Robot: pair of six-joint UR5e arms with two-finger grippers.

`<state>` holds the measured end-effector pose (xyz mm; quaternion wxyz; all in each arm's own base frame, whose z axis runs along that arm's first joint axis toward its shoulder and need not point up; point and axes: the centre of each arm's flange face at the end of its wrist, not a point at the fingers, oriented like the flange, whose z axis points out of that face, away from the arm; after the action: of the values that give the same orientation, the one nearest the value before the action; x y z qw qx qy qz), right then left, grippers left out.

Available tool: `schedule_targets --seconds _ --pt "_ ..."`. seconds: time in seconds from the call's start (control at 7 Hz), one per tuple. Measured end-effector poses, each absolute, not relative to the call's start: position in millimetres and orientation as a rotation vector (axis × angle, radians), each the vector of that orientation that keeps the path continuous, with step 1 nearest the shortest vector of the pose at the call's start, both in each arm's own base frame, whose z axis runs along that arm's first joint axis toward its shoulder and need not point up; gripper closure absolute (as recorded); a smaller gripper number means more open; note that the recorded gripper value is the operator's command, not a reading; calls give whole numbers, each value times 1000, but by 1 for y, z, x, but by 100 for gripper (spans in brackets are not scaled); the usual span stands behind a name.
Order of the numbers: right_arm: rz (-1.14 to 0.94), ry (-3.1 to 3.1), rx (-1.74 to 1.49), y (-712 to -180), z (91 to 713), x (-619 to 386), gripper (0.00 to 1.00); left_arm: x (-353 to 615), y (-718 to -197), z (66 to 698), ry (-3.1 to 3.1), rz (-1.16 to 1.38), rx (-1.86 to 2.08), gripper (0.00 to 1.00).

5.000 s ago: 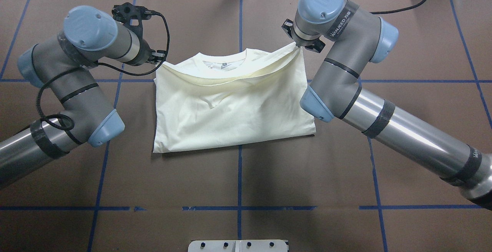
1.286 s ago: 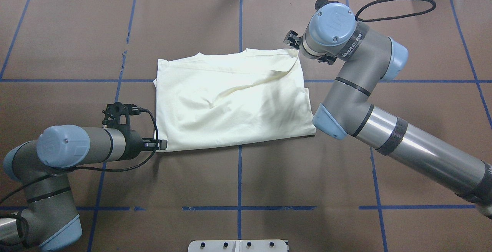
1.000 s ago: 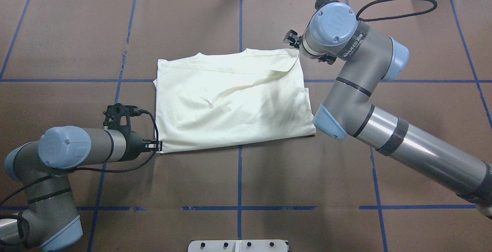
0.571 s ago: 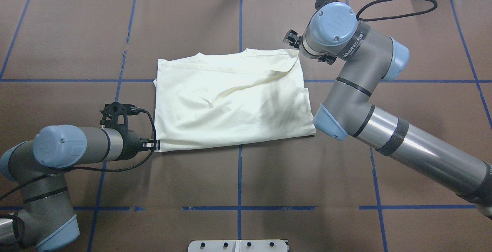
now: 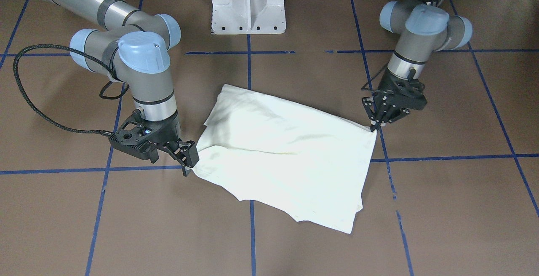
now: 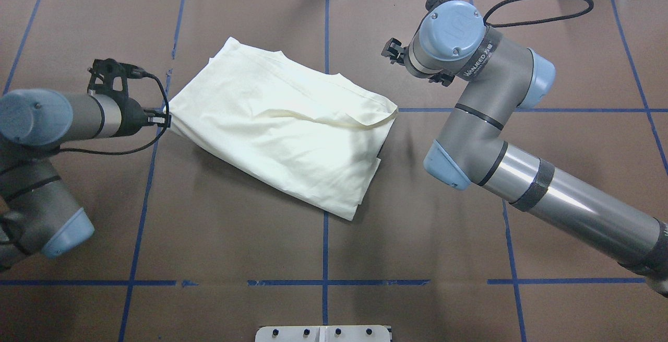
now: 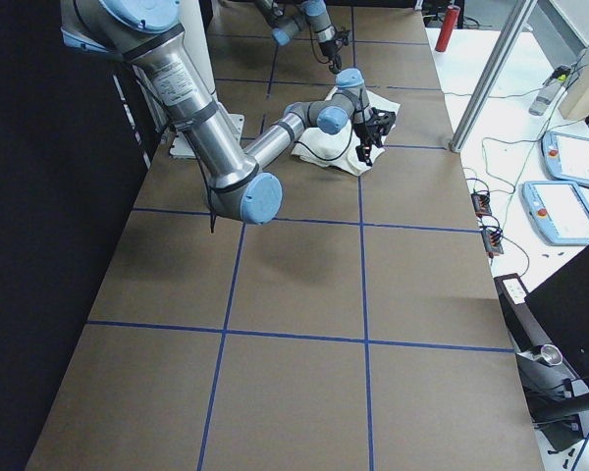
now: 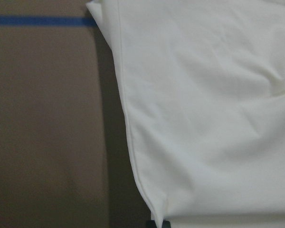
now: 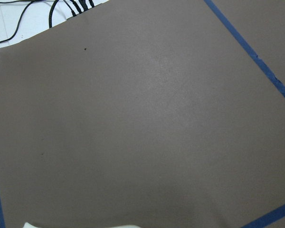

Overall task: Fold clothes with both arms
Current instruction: 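Drag the folded shirt away from the robot with the left gripper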

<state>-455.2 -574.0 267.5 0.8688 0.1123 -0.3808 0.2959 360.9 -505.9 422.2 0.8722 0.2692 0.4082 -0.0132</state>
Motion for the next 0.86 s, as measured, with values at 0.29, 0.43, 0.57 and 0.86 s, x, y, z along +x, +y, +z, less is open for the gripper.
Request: schedule_targets --seconds 0.29,0.43,0.57,0.86 --pt "620 -802 236 -574 265 -455 0 368 -610 421 777 -85 593 100" --pt "620 -804 237 -573 264 -454 0 378 -650 416 754 -105 597 100" --pt "621 -807 238 -573 262 -454 0 388 -687 411 721 -125 611 100" --pt "618 -816 240 -571 258 -453 0 408 -740 391 657 -158 646 3"
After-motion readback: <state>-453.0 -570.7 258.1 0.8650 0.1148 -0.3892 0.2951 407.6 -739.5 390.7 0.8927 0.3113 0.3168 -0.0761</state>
